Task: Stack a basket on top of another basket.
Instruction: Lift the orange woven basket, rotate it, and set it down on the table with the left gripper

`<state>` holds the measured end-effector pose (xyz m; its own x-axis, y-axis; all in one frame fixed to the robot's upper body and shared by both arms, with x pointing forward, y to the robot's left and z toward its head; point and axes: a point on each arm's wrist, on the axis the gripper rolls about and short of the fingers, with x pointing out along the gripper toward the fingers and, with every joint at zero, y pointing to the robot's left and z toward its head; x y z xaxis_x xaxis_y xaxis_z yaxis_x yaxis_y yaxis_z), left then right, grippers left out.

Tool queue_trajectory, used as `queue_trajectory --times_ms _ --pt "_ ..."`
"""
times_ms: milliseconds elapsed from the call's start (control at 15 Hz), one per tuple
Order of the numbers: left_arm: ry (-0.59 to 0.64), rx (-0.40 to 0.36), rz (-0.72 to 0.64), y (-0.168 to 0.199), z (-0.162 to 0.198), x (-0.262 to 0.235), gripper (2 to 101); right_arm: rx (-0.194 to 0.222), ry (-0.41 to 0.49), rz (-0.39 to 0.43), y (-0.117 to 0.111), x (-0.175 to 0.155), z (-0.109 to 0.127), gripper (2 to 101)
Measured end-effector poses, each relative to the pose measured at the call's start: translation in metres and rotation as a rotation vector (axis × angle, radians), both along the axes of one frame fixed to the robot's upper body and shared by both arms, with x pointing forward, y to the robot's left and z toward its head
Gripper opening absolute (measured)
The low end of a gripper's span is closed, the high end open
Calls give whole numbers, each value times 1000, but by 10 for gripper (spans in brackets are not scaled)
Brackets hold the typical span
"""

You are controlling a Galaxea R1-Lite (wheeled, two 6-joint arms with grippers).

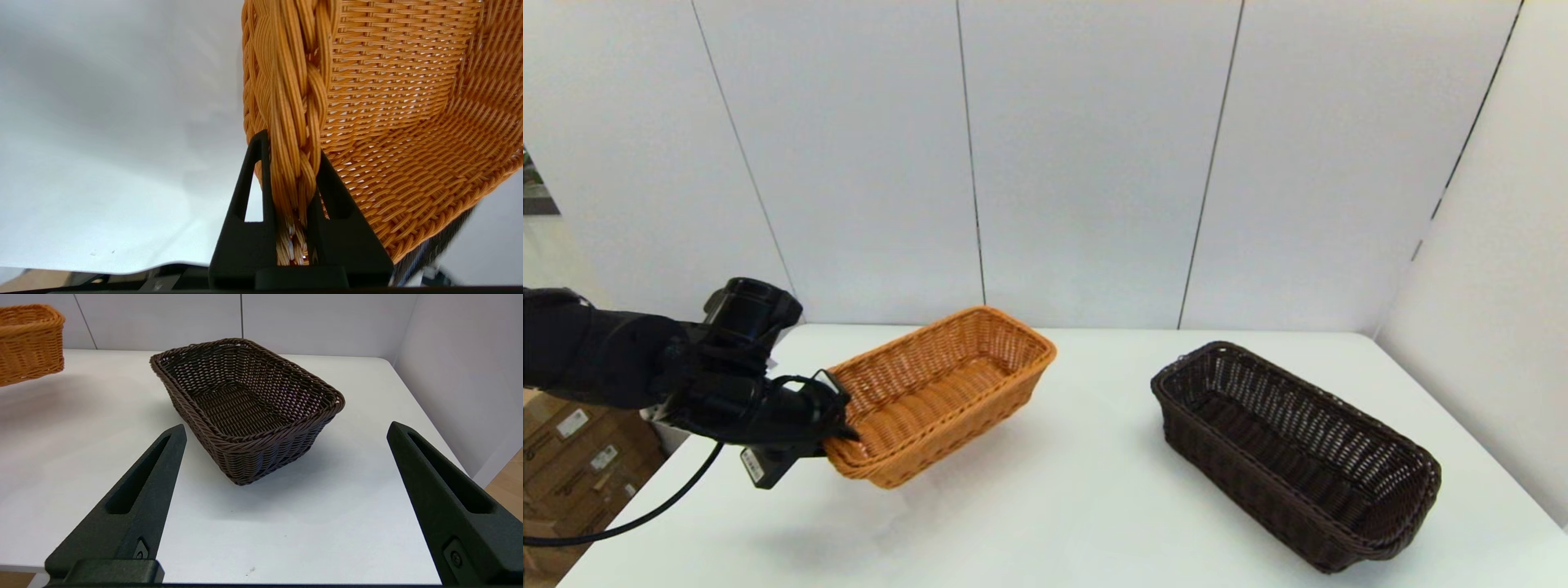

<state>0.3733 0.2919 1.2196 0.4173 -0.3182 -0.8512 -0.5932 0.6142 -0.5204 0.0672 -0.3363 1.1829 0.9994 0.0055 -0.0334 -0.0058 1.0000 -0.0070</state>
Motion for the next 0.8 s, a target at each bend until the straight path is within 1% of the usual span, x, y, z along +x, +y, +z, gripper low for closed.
queue_trajectory --times_ms 200,467,667,800 --pt "-35 3 -112 0 3 -5 147 0 0 0 0 0 0 973" --pt "-97 14 -325 -2 3 -6 147 0 0 0 0 0 0 973" --pt "-111 -25 -494 -8 5 -8 147 0 0 0 0 0 0 973" --pt "-115 -66 -546 -14 6 -4 147 0 0 0 0 0 0 973"
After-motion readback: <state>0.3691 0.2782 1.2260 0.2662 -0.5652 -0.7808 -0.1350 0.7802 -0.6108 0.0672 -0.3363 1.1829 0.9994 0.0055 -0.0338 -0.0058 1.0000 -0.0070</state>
